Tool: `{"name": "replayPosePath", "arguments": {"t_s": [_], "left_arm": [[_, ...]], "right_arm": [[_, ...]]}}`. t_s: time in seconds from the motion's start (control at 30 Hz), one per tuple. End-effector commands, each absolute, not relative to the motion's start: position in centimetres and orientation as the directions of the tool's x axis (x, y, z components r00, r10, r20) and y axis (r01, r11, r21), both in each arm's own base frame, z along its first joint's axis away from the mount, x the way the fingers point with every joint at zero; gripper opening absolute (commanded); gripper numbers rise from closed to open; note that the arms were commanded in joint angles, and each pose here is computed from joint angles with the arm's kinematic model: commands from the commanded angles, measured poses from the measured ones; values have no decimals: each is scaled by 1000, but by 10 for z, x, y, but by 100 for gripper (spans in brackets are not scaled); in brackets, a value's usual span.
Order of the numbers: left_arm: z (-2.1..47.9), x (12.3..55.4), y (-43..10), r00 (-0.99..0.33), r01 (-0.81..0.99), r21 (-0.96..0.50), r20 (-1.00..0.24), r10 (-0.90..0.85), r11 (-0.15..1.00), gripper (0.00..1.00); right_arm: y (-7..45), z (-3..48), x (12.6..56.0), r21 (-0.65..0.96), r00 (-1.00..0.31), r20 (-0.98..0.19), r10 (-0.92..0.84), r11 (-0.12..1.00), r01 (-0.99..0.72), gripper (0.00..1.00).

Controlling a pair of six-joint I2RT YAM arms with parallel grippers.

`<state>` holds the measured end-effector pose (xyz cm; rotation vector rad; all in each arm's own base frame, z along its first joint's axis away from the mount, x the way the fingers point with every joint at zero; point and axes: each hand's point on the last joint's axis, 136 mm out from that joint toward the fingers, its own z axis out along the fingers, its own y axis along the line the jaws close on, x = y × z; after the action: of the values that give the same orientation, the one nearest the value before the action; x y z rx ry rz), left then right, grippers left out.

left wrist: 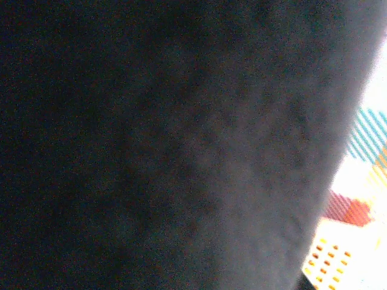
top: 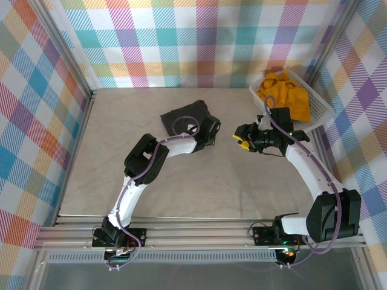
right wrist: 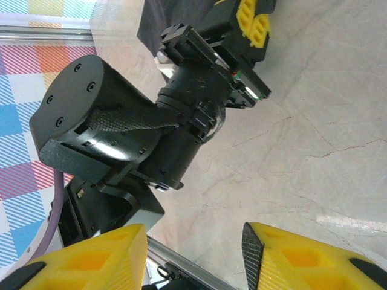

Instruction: Fold and stack the t-shirts

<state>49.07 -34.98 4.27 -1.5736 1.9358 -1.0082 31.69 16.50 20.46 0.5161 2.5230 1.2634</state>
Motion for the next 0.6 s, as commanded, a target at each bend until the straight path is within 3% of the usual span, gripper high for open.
{"name": "replayPosePath", "arguments": {"t_s": [0.0,0.23,0.43,0.57], "left_arm": [[44,506,-286,-244,-644,-751,23,-969,145,0],[57,523,-185,-536,-564,-710,-73,-841,421,0],[55,531,-87,-597,-562,-644,-118,-793,519,0],[51,546,-58,-629,-544,-614,-152,-762,572,0]], "right_arm": [[165,213,320,815,-902,-78,425,548,188,46],[164,204,324,809,-898,-59,436,548,213,45],[163,197,330,801,-890,-49,453,550,236,45],[162,196,334,795,-886,-45,462,553,247,44]]}}
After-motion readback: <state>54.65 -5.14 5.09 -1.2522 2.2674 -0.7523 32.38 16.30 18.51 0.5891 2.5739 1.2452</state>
